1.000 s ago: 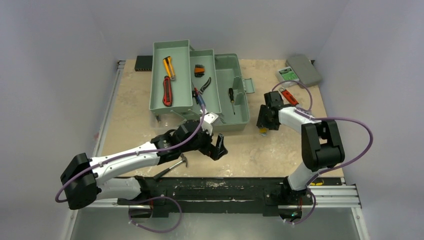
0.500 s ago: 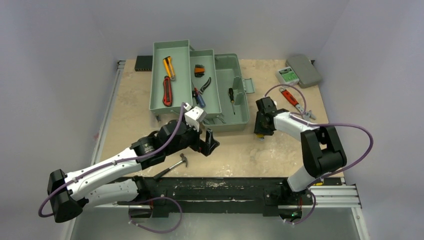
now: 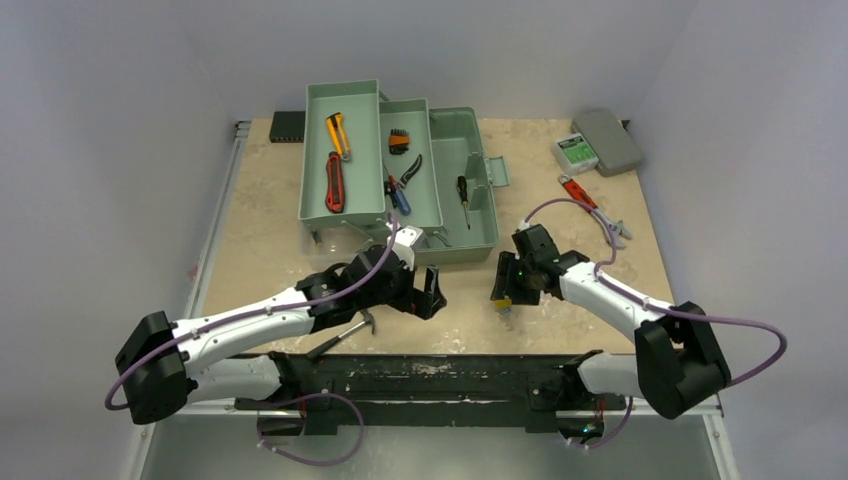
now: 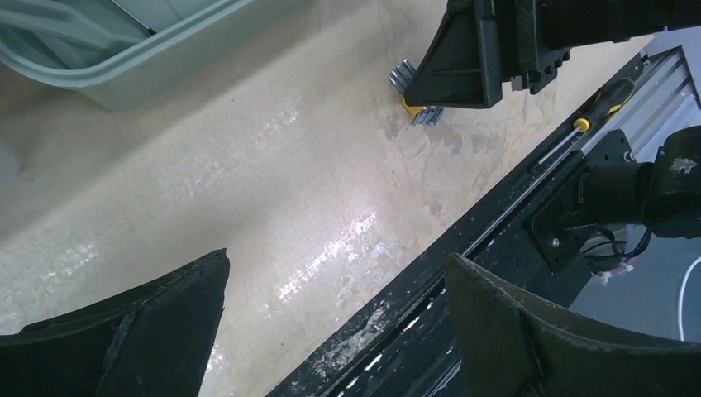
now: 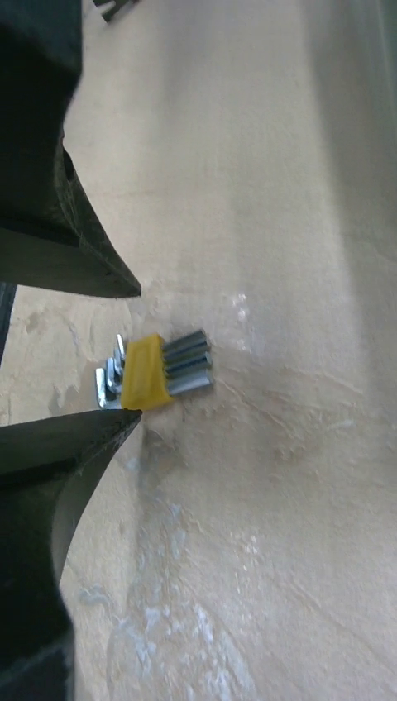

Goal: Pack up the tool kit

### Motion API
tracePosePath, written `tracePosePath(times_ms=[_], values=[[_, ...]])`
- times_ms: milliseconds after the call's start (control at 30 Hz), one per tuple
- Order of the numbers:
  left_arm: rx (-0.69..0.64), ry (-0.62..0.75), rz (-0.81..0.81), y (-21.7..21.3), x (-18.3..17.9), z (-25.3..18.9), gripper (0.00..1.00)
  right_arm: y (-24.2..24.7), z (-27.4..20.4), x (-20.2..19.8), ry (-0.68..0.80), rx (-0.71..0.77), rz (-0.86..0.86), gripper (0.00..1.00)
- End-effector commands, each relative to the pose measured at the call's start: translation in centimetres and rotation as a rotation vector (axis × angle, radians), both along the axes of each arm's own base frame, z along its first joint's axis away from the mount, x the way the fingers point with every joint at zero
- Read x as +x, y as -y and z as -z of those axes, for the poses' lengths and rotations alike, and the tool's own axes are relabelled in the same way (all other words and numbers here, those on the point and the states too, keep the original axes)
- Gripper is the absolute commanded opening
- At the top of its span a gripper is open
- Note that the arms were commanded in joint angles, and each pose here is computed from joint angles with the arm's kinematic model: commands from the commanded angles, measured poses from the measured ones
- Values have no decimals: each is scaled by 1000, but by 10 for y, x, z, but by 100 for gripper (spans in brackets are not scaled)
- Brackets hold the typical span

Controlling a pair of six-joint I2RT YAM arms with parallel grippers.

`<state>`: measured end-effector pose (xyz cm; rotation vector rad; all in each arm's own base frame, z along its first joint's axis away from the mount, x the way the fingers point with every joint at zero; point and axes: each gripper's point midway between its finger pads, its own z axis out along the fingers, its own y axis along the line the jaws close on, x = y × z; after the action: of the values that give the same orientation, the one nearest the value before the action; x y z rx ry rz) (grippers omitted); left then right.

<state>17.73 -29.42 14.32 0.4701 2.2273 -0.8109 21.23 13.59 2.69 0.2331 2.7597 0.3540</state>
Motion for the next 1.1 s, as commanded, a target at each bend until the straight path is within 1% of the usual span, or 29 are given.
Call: tracePosePath(times_ms=[0,33,133,200,300,367,433,500,567,633,767,833,967,1033,1067], values=[[-99,-35,-15,21,3,-6,98,-16,-17,-1,14,98,-13,59],[-100,-46,-19,24,4,-2,98,-16,-18,-1,20,109,-11,63],[-105,-91,-31,34,6,9,96,-16,-25,-1,59,136,10,66],[-129,-107,-41,43,9,14,95,-14,-26,1,74,159,20,66],[-133,-126,-43,57,11,23,93,-10,-21,0,46,175,13,64],[-127,-139,-43,66,12,27,92,-5,-15,-2,22,148,-2,63],[-126,-159,-43,75,11,32,90,5,-11,-1,12,85,-9,64],[-138,-180,-33,87,7,36,88,2,-7,-3,-5,95,-39,65],[-151,-205,-34,97,3,44,84,-2,2,-6,-45,104,-62,64],[-170,-246,-19,106,-4,54,78,-11,10,-12,-80,151,-89,59],[-189,-307,-5,119,-9,68,60,-27,14,-20,-85,267,-93,53],[-181,-321,-20,120,-7,75,52,-28,15,-21,-85,281,-86,52],[-159,-352,-73,117,5,86,43,-28,19,-25,-92,292,-70,50],[-167,-369,-101,114,14,91,41,-29,21,-27,-103,302,-45,49],[-176,-369,-115,113,19,91,41,-25,23,-27,-107,285,-16,48]])
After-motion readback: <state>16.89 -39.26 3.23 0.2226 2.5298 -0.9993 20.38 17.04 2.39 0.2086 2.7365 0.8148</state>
